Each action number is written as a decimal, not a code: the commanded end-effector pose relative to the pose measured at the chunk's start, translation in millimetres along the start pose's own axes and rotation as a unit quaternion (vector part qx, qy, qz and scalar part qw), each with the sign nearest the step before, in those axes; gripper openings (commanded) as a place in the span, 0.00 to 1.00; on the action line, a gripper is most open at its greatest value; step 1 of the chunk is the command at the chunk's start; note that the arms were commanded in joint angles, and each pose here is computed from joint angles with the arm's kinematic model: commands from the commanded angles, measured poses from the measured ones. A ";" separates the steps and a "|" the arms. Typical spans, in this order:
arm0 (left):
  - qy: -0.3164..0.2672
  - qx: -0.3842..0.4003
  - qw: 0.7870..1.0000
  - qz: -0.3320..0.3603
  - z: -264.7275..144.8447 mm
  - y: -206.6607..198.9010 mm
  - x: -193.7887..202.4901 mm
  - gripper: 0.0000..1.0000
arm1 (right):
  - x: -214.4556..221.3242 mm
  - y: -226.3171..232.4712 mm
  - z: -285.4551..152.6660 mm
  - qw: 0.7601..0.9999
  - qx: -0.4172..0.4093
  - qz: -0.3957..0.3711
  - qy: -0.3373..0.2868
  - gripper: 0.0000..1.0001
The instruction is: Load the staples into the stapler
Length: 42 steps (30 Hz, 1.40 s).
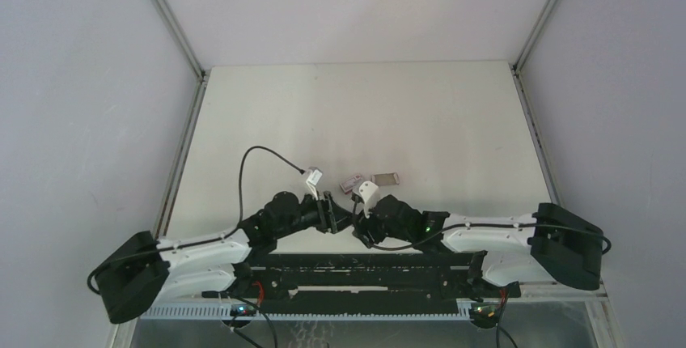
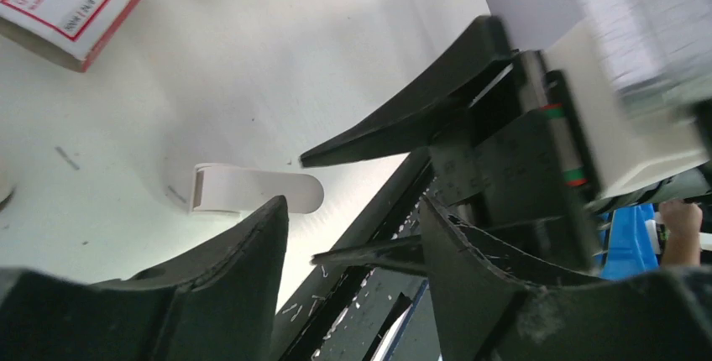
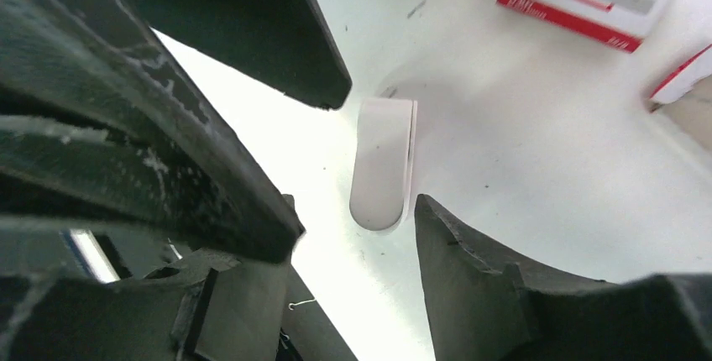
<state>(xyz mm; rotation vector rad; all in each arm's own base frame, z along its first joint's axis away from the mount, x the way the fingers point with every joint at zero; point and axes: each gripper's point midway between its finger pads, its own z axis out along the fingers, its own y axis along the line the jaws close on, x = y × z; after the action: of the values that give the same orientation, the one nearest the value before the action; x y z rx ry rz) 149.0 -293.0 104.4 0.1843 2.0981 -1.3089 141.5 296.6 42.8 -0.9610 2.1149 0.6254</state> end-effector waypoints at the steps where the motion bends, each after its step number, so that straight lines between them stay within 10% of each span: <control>1: -0.002 -0.058 0.997 0.047 -11.8 17.9 -9.9 0.65 | -22.8 -0.5 -16.4 0.999 0.008 0.016 -0.038 0.55; 19: -0.025 -0.105 0.993 -0.040 -22.9 59.0 -17.7 0.83 | -4.5 -6.6 25.8 0.999 0.044 -0.014 0.013 0.50; 27: -0.030 -0.095 0.993 -0.060 -24.1 58.2 -18.0 0.83 | 9.2 -7.0 31.3 0.998 0.046 -0.026 0.034 0.23; 42: -0.027 0.008 0.985 -0.171 -27.9 16.5 -17.1 0.80 | -56.6 26.9 -18.9 0.992 -0.049 -0.045 -0.109 0.02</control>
<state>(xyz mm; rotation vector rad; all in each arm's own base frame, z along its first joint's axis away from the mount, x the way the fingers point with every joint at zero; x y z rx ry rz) 160.7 -249.3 83.3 -0.1889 2.2234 -1.3445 144.8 311.7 71.0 -0.9755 1.9868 0.6508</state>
